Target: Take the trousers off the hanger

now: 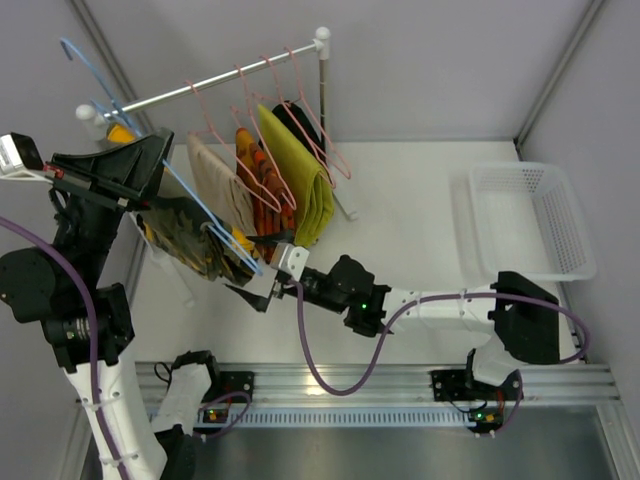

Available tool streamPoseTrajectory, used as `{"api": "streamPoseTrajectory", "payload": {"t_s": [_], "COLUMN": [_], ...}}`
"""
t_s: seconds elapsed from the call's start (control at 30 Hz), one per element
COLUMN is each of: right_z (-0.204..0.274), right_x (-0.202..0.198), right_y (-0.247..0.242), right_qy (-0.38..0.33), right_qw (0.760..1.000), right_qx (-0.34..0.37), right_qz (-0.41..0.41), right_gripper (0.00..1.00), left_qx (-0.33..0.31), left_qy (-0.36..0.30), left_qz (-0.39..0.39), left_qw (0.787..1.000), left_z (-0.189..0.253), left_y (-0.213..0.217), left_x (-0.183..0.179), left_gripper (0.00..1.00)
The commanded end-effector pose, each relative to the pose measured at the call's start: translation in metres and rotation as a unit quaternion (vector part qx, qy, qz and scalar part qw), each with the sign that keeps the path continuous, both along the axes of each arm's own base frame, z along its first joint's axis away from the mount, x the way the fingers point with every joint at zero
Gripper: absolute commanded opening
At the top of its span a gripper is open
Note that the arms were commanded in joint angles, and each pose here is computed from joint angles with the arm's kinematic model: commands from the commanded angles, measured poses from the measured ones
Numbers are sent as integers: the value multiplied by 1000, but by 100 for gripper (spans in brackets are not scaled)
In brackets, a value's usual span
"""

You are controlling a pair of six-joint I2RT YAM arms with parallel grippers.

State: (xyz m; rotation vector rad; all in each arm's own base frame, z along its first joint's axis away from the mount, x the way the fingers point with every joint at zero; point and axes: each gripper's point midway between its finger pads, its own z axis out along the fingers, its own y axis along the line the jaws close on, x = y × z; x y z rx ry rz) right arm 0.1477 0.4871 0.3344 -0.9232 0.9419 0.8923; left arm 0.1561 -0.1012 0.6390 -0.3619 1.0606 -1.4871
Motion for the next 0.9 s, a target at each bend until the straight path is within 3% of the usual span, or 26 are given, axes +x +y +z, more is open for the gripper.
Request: {"api": "streamPoseTrajectory", "payload": {"t_s": [0.0, 0.2, 0.87], "right_z": [42, 36, 48], "right_x": [-4, 0, 33], "right_y": [4, 5, -5], "right_qy": [1, 4, -14], "right_qw": [998, 998, 994], "right_qx": [70, 63, 77], "right_qz": [-2, -11, -76], "right_gripper": [99, 88, 79], "left_qx": [4, 2, -20], "left_qy": [-118, -123, -93], "left_qz": [7, 4, -10], "left_qw": [993, 992, 995], "left_z": [45, 49, 51], "left_y": [-6, -7, -7], "left_x": [-56, -62, -67], "left_gripper": [0, 0, 0]}}
